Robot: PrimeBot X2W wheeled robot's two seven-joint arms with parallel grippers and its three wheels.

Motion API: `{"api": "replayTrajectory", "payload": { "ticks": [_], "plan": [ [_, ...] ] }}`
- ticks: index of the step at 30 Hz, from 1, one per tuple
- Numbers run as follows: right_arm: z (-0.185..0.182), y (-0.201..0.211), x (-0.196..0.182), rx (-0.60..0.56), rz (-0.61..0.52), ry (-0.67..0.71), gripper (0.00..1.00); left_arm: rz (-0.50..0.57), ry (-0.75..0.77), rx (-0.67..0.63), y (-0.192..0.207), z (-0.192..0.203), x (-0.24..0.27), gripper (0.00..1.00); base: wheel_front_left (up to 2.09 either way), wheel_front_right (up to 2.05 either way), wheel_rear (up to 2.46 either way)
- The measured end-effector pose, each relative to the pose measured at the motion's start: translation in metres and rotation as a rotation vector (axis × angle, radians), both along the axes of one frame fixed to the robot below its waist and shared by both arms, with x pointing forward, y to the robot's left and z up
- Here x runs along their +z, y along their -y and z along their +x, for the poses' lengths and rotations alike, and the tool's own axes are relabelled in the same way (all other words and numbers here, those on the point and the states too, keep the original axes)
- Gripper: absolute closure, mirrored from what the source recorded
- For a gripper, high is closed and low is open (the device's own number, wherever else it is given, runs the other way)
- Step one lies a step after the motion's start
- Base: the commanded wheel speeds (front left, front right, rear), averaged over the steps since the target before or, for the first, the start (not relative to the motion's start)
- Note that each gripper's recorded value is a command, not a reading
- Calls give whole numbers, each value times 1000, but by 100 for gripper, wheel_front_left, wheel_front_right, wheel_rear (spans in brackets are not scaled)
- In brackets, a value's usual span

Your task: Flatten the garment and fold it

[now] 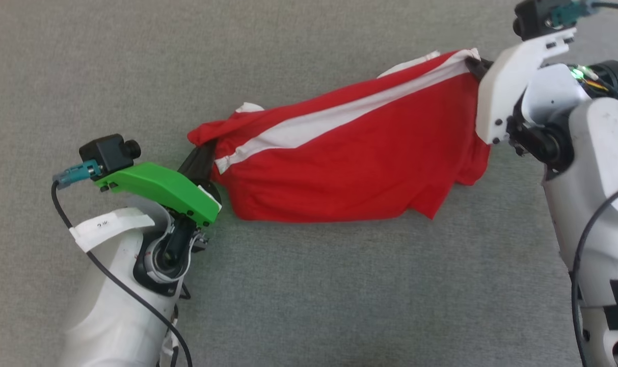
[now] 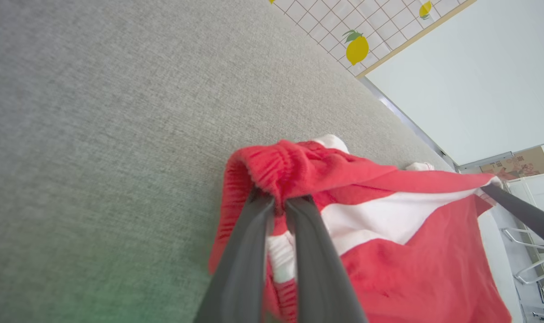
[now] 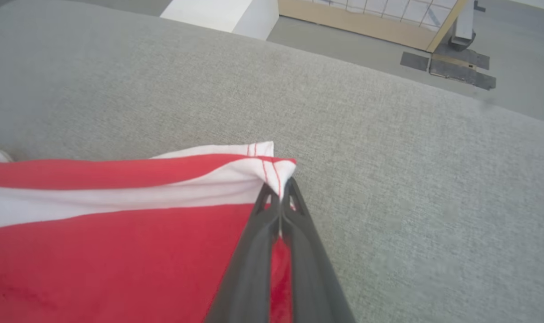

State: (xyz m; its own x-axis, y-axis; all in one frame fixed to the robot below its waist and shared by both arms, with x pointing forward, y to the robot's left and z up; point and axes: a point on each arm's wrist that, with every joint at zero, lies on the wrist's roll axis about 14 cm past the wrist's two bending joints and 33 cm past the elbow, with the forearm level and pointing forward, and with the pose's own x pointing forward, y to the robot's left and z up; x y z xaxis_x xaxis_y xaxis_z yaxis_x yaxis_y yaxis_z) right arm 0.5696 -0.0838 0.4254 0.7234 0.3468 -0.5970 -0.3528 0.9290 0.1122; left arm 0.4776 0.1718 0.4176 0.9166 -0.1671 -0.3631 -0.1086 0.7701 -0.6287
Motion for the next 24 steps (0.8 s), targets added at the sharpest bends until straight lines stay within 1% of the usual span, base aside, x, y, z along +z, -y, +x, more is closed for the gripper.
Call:
{"api": "replayTrajectory", "payload": {
  "ticks": [4,8,9,10,11,12,13,14,19,24],
  "plan": [
    [6,-14,-23,35,-25,-42,100,13,-32,14,-7,2,-13,100,0,0,0],
    [2,-26,-48,69,-50,-110,100,23,-68,14,-10,1,-24,100,0,0,0],
    [0,-28,-52,74,-55,-123,100,24,-76,8,-10,0,-26,93,0,0,0],
    [1,-28,-53,76,-57,-128,100,25,-76,8,-10,1,-26,69,0,0,0],
    [1,-29,-52,76,-59,-130,100,26,-74,8,-10,1,-25,2,0,0,0],
    [1,-29,-53,78,-63,-133,95,26,-73,7,-10,1,-25,0,0,0,0],
    [0,-29,-52,79,-65,-134,55,26,-73,6,-10,0,-24,0,0,0,0],
    [0,-29,-52,79,-65,-134,0,25,-71,5,-9,0,-23,0,0,0,0],
    [-3,-31,-42,80,-46,-115,0,25,-51,-1,-8,0,-14,0,0,0,0],
    [0,-31,-13,66,9,-30,0,54,1,7,-14,0,6,0,0,0,0]
  ]
}}
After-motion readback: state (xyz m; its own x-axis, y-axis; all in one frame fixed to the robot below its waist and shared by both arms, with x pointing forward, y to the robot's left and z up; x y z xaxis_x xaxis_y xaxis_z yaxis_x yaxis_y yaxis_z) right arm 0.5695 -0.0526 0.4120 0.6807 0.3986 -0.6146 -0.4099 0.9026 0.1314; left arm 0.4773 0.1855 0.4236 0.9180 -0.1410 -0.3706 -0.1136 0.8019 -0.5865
